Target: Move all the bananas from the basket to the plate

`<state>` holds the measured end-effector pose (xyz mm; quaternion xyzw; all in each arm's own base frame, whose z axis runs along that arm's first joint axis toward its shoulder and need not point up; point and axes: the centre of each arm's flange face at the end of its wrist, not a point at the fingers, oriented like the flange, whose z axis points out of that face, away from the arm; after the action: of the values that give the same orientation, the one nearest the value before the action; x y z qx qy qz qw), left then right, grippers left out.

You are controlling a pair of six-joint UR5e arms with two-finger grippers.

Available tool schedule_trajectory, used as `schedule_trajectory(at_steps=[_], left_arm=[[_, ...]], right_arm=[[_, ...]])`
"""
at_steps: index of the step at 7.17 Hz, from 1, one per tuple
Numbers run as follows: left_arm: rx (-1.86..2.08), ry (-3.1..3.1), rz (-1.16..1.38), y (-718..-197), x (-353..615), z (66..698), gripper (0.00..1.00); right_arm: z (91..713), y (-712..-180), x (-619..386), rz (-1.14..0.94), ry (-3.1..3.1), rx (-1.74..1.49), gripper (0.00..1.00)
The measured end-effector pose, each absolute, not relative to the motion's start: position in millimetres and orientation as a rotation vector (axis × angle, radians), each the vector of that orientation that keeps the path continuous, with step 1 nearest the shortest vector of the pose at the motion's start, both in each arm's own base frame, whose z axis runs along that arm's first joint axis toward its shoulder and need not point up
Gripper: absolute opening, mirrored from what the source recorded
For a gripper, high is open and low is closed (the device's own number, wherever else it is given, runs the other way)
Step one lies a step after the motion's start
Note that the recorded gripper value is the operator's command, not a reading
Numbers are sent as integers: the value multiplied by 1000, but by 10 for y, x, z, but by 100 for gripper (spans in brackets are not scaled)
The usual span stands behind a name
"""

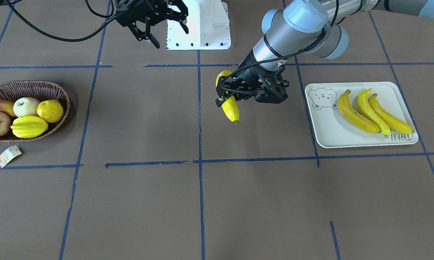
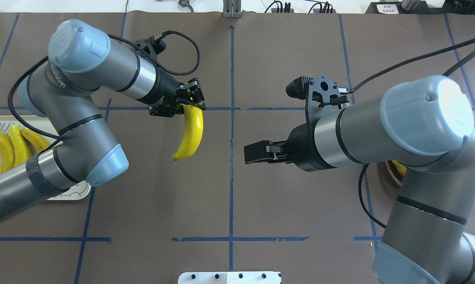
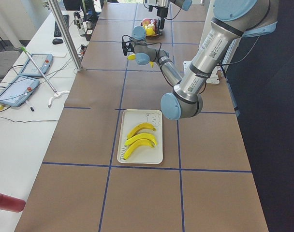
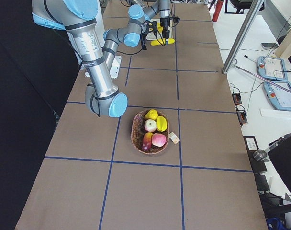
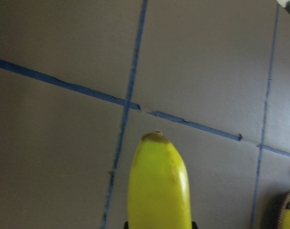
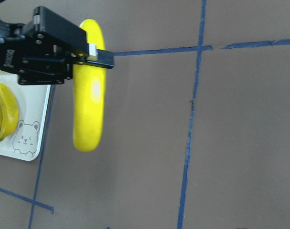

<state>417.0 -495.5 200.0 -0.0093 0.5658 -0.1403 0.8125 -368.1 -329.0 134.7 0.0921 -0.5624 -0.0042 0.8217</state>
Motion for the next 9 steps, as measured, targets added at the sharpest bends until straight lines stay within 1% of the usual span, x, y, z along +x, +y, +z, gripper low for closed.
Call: schedule_trajectory(at_steps=[3, 5, 6, 7, 8, 9], left_arm=[[-1, 863, -335, -5078, 3592, 2988, 0], [-36, 709, -333, -4949, 3411, 3801, 1], [-57, 667, -338, -4885, 3343, 4076, 4], [-76, 636, -344, -4835, 3293, 4291, 4], [-86, 612, -349, -4799, 3260, 4441, 78], [-90, 593, -352, -4769, 3239, 4545, 99]], right_arm=[[1675, -3399, -3514, 38, -1119, 180, 100], [1841, -3595, -3355, 62, -1036, 182, 100], [1920, -3701, -3270, 47, -983, 195, 100], [1989, -3813, -3168, 25, -932, 212, 100], [2053, -3930, -3037, 5, -885, 229, 100], [2126, -4052, -2875, -15, -843, 242, 100]])
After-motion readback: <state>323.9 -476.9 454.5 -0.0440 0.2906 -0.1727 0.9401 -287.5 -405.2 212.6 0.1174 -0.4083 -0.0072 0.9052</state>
